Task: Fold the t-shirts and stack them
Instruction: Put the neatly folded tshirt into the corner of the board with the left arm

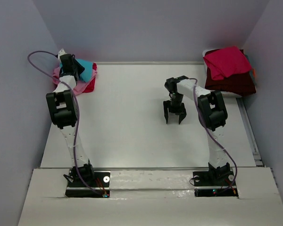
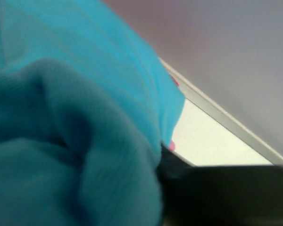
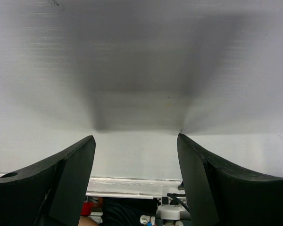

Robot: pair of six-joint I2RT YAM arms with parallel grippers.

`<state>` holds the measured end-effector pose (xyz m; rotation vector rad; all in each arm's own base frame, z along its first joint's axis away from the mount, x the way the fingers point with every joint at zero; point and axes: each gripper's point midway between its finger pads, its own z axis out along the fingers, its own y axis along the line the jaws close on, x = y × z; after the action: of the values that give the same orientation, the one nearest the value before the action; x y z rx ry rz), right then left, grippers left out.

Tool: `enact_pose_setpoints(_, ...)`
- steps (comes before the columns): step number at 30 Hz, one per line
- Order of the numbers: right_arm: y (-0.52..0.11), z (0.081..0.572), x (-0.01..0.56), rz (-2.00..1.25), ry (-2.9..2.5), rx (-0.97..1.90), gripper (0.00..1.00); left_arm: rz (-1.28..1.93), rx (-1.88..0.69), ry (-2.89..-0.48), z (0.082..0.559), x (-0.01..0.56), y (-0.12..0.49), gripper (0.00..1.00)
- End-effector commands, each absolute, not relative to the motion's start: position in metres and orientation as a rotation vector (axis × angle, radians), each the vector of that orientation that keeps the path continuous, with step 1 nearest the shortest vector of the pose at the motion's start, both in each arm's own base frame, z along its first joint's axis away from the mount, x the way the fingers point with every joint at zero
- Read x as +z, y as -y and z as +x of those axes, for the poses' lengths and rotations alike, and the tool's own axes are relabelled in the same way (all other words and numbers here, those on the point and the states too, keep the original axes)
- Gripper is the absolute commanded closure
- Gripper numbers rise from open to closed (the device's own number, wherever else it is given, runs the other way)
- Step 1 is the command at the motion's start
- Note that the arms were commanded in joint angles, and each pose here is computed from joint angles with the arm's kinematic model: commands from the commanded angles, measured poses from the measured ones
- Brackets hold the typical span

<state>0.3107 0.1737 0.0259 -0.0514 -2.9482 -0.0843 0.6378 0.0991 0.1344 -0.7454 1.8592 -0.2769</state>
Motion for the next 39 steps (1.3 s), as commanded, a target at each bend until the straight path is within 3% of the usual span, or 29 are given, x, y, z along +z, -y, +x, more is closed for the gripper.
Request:
enact_pose_setpoints(1,-0.173,0.311,0.029,-0.054,2.948,-0.103,0.24,-0.792,-0.254,-1.795,0.624,0.158,-0.103,0.49)
enact_pose_setpoints(7,-0.174,0.31,0.028,-0.051,2.945,-0.117,0.24,-0.825,-0.207,-1.757,0.597,0.172,-0.108,0.27)
enact_pose_setpoints(13,-0.179,0.31,0.029,-0.049,2.949,-0.165,0.24,-0.824,-0.104,-1.715,0.568,0.207,-0.119,0.18)
enact_pose_setpoints(21,-0.19,0.313,0.032,-0.052,2.983,-0.276,0.24,-0.751,-0.076,-1.677,0.541,0.267,-0.115,0.17)
enact_pose_setpoints(30,-0.21,0.321,0.047,-0.039,3.054,-0.506,0.24,-0.556,-0.272,-1.726,0.563,0.303,-0.056,0.2)
enact_pose_setpoints(36,-0.215,0.318,0.05,-0.02,3.082,-0.608,0.24,-0.526,-0.446,-1.804,0.593,0.268,-0.024,0.23)
enact_pose_setpoints(39,-0.216,0.316,0.045,-0.011,3.093,-0.637,0.24,-0.567,-0.407,-1.841,0.607,0.244,-0.023,0.24)
